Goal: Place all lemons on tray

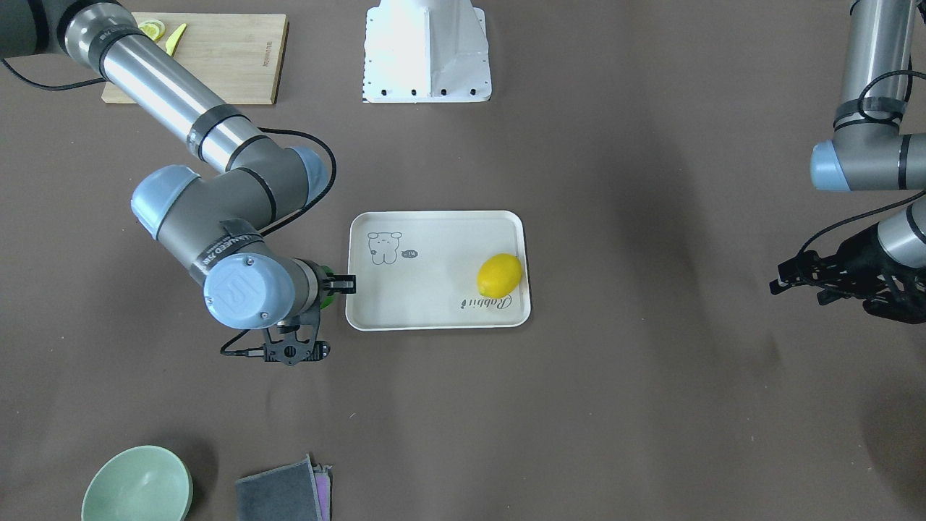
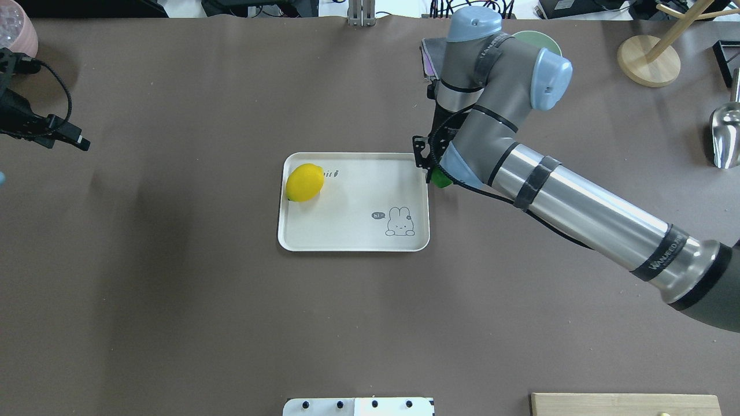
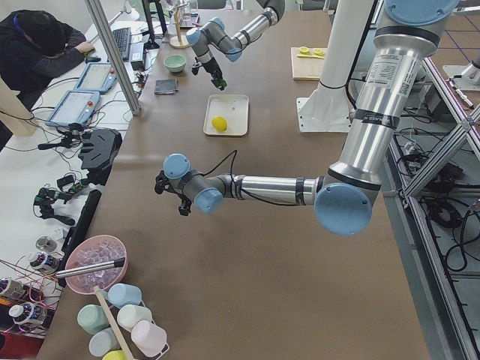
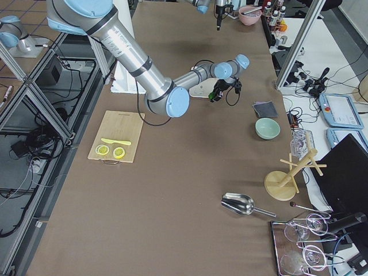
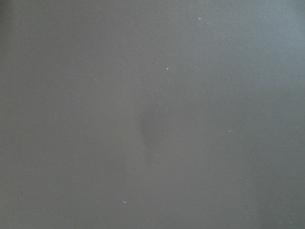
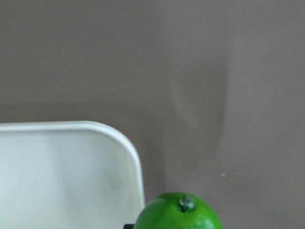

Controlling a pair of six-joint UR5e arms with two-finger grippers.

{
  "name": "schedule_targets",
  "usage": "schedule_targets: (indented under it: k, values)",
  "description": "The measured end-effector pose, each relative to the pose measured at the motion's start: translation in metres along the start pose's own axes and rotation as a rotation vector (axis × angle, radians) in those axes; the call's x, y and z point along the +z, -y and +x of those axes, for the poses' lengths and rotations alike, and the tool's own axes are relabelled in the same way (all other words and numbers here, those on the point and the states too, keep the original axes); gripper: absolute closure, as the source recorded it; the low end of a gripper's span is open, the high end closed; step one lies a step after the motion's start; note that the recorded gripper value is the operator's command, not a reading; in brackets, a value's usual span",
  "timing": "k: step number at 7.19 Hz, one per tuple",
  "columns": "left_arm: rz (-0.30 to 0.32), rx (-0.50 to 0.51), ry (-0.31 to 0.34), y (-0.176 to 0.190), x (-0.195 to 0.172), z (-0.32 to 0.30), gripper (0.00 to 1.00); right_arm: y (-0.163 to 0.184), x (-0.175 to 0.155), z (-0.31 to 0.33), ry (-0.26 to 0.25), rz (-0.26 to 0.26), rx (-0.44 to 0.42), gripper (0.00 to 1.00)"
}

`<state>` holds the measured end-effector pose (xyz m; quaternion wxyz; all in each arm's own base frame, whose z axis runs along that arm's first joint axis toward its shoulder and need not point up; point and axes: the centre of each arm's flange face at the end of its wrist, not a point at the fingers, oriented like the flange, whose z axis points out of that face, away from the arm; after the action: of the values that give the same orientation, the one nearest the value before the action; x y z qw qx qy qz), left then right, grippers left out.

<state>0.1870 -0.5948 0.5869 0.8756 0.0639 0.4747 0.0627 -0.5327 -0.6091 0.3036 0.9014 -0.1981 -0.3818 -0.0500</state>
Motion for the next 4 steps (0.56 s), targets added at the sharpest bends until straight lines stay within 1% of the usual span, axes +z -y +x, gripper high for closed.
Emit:
schedule_targets:
  k: [1,2,4]
  values:
    - [0.0,0.0,0.0,0.0,0.0,0.0,0.02,-0.001,0.002,-0.026,0.004,-0.004,0.02,1.0]
    - [0.0,0.0,0.0,0.0,0.0,0.0,0.02,-0.002,0.001,-0.042,0.006,-0.006,0.023,0.01]
    - [-0.001,0.0,0.0,0.0,0.0,0.0,0.02,-0.006,0.004,-0.054,0.009,-0.001,0.008,0.0]
